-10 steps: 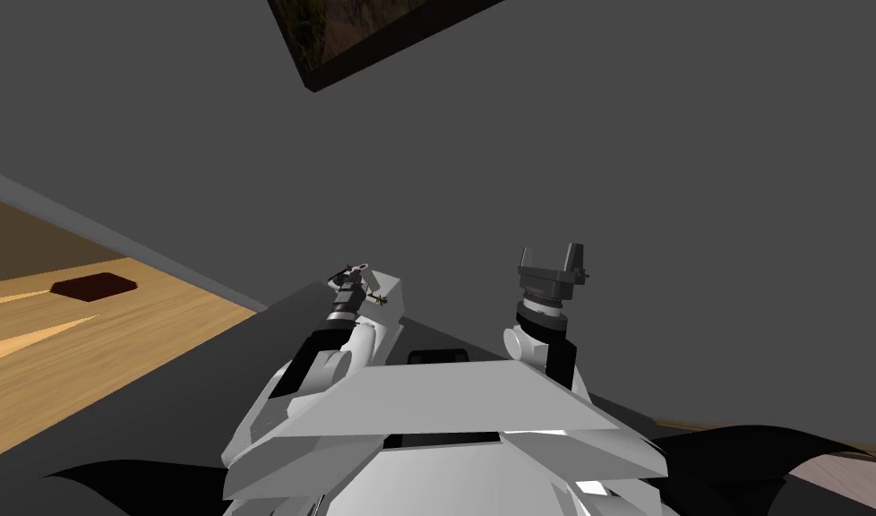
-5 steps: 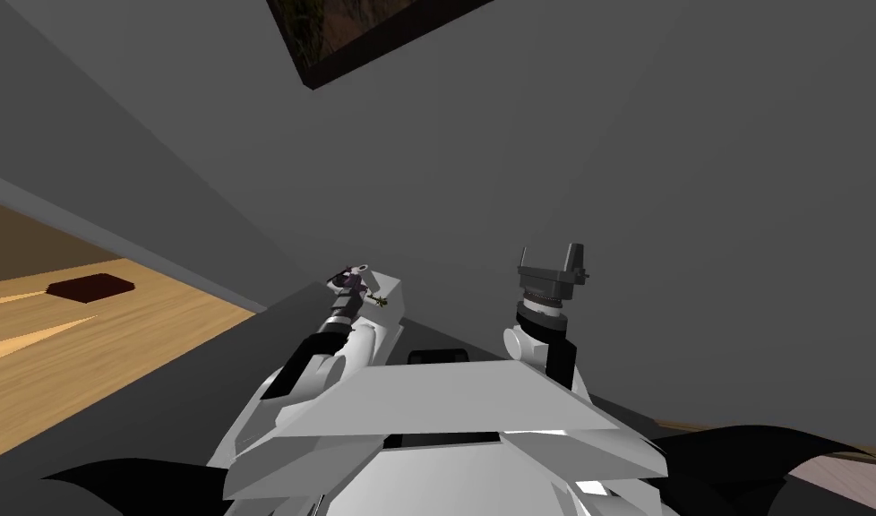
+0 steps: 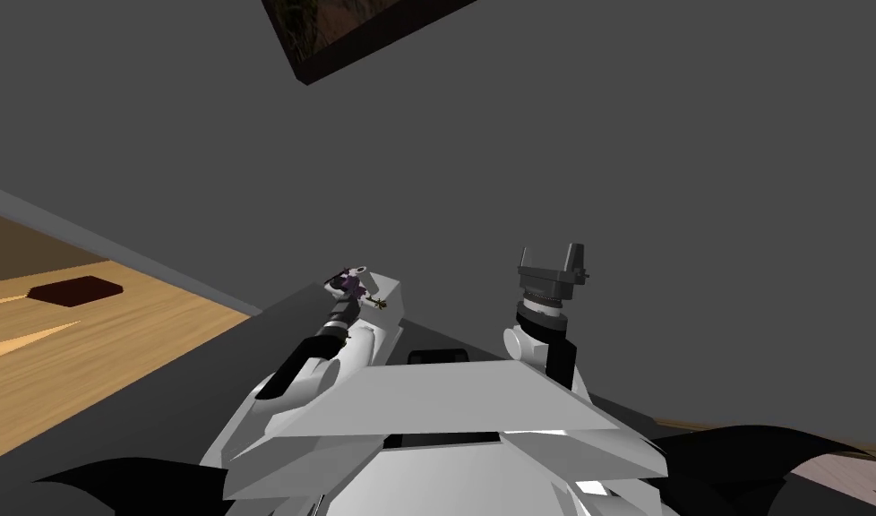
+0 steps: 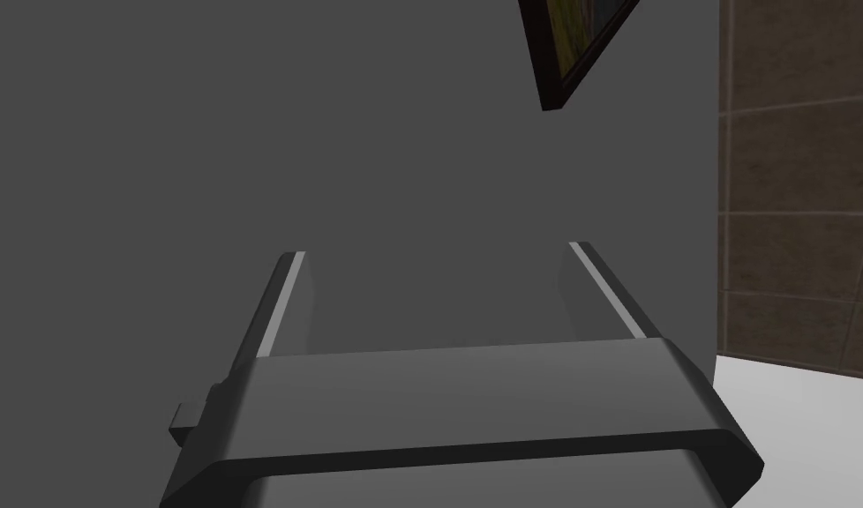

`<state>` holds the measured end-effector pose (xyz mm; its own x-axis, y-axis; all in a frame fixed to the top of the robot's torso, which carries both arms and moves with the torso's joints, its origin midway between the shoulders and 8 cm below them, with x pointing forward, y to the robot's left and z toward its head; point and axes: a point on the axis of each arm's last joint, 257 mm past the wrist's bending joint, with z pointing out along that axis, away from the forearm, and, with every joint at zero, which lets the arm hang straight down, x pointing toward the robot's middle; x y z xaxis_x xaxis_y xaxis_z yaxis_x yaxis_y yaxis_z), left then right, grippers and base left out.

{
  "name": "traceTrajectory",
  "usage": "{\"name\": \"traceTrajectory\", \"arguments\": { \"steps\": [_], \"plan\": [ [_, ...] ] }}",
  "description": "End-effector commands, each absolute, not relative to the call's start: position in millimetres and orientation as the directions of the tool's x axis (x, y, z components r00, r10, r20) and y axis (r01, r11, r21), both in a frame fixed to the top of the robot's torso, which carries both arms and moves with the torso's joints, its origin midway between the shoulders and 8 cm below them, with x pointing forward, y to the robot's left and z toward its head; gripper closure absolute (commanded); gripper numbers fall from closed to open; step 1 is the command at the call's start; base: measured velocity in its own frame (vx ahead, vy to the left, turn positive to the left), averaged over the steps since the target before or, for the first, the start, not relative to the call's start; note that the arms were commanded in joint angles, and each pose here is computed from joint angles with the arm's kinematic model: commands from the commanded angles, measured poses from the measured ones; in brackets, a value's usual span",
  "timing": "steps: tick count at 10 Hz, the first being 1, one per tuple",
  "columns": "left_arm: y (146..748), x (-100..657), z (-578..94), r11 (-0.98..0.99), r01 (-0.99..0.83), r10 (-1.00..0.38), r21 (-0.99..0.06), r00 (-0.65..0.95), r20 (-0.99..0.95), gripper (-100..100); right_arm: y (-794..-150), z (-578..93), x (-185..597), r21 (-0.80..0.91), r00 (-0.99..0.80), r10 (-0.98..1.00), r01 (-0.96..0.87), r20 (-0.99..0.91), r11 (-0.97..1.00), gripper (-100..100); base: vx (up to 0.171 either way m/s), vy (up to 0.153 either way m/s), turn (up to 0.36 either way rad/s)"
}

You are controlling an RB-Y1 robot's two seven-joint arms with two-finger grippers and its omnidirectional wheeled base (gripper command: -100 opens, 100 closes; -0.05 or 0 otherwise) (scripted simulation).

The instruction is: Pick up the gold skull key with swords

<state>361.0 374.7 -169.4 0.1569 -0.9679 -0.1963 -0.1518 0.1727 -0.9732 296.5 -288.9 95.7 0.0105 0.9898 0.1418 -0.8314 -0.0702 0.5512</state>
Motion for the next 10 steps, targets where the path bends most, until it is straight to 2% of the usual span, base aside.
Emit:
{"name": "traceTrajectory", "arguments": {
  "steps": [1,10],
  "plan": [
    [384.2,353.8,-187.0,0.165,-0.218,-0.966,-0.962,0.16,-0.202,-100,-288.9,95.7,296.5,0.551,0.01,0.99,-0.831,0.142,-0.07,0,0.033,0.005,-0.057],
    [408.0,326.6,-250.2,0.164,-0.469,-0.959,-0.868,0.131,-0.252,-100,-288.9,95.7,296.5,0.551,0.01,0.99,-0.831,0.142,-0.07,0,0.029,-0.001,-0.054]
  ]
}}
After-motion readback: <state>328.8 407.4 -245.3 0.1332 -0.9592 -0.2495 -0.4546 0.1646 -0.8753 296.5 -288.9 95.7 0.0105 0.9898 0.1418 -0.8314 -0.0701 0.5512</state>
